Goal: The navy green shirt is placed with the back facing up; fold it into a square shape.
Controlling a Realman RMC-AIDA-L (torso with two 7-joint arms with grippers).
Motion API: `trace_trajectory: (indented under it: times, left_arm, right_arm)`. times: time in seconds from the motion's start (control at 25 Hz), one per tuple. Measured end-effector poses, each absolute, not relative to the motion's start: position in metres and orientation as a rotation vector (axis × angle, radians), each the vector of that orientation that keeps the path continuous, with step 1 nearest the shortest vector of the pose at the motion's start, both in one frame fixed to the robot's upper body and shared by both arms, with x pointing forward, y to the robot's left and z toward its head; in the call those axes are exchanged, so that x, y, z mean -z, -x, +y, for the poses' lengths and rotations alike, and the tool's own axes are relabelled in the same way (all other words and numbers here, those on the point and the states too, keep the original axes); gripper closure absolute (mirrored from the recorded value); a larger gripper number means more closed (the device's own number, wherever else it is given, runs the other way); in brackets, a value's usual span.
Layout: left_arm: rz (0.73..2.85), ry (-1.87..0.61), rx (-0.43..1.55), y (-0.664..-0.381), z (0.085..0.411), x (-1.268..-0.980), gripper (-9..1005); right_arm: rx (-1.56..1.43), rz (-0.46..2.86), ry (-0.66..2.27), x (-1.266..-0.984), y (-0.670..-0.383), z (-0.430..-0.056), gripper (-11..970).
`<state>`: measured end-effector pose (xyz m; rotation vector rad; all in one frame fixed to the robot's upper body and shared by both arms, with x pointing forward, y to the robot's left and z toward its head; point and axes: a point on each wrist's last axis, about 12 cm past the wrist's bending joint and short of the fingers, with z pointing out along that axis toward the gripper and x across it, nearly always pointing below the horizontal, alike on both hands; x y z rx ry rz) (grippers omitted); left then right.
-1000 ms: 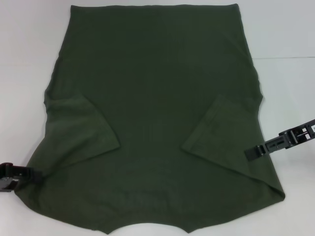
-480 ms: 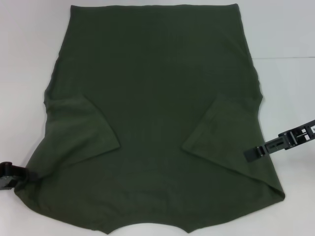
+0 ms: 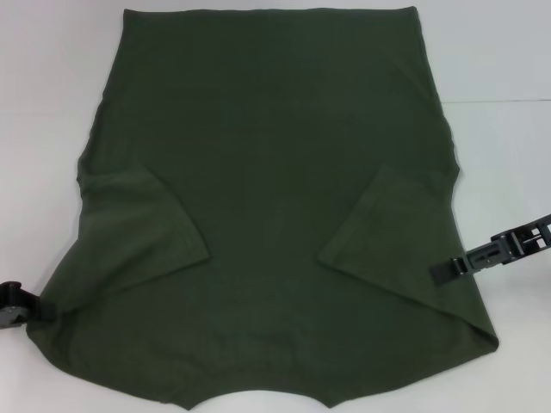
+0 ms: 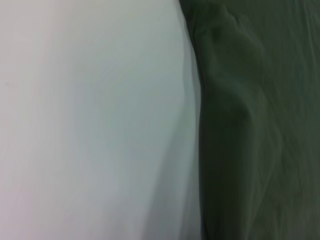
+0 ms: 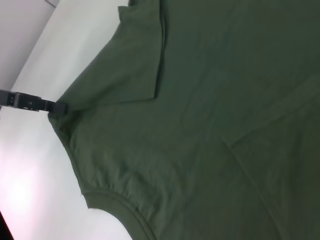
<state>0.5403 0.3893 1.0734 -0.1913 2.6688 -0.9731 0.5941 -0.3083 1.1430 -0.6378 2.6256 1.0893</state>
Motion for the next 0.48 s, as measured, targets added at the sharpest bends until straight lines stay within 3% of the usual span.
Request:
trace_trajectory:
  times: [0.12, 0.48]
  left_arm:
    - [2.669, 0.189, 0.981, -0.540, 0.389, -1.074, 992]
    - [2.667, 0.179, 0.990, -0.542, 0.387, -1.076, 991]
  right_arm:
    - [-1.090, 2.656, 0.573, -1.144, -0.593, -0.315, 29]
    - [-1.079, 2.790, 0.329, -1.145, -0.582, -0.346, 29]
